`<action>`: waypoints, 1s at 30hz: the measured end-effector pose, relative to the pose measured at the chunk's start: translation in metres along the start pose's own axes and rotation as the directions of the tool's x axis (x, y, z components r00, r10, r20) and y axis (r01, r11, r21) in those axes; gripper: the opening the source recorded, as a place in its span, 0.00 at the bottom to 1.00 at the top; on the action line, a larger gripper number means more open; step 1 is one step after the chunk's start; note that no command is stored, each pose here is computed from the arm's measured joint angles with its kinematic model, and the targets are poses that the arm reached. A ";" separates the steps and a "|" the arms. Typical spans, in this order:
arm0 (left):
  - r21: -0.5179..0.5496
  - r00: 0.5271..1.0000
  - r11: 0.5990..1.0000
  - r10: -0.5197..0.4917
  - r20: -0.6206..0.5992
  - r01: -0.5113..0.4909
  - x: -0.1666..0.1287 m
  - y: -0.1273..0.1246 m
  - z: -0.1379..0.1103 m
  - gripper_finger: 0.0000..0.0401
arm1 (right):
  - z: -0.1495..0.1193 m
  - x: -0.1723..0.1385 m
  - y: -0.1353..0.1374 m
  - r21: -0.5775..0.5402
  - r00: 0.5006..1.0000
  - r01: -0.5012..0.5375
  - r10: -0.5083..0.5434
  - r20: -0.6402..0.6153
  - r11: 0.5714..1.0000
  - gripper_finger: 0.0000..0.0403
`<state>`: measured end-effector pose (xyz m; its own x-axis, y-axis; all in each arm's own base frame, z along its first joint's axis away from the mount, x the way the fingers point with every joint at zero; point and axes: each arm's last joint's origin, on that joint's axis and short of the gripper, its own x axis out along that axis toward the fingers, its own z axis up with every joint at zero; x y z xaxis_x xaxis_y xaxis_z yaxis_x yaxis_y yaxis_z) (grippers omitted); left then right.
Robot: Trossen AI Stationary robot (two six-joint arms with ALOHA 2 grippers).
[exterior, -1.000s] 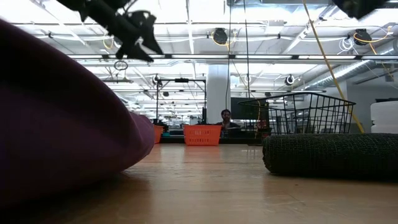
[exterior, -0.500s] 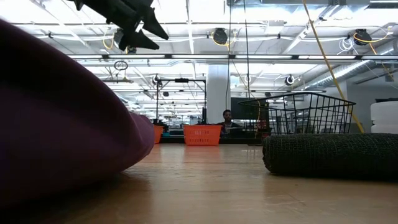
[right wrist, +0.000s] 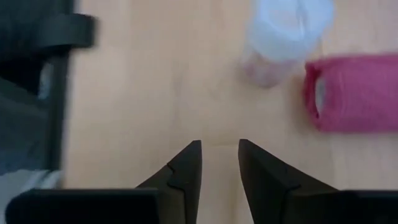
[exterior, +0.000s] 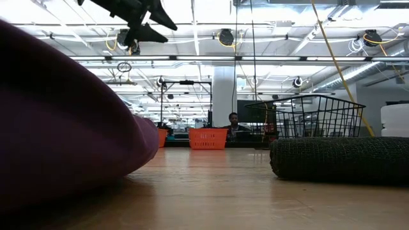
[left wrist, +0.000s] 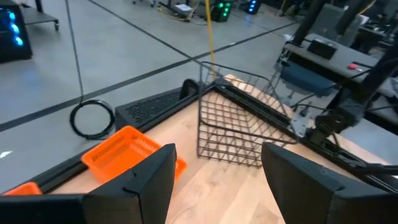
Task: Pick & Place Medicine items
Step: Put the bottom transparent pill bottle into the left orange bin
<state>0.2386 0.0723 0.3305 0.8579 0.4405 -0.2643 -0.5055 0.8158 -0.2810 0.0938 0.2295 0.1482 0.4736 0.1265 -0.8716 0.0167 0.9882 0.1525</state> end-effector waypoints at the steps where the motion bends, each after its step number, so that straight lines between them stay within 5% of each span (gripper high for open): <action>1: 0.002 1.000 1.000 -0.008 0.005 0.008 0.000 -0.002 0.000 0.61 | -0.003 0.005 -0.003 0.021 1.000 -0.002 0.001 0.011 1.000 0.24; 6: 0.016 0.999 0.999 -0.035 0.020 0.035 -0.002 -0.008 0.000 0.61 | -0.013 0.023 -0.019 0.088 0.995 -0.057 0.049 0.085 0.994 0.35; 14: 0.035 0.999 0.999 -0.038 0.033 0.036 -0.002 -0.012 0.000 0.61 | -0.021 0.038 -0.039 0.023 0.961 -0.053 0.045 0.272 0.998 0.57; 20: 0.037 0.999 0.999 -0.036 0.026 0.035 0.000 -0.012 -0.002 0.61 | -0.026 0.044 -0.056 -0.059 0.924 0.022 0.002 0.383 0.998 0.57; 30: 0.043 1.000 0.999 -0.025 -0.001 0.025 0.007 -0.012 -0.007 0.61 | -0.017 0.047 -0.060 -0.145 0.878 -0.036 0.100 0.469 0.989 0.57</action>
<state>0.2501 0.0628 0.3261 0.8704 0.4192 -0.2584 -0.4791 0.8422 -0.2474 0.1004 0.1772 0.0898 0.8301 0.1694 -0.5313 -0.1280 0.9852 0.1143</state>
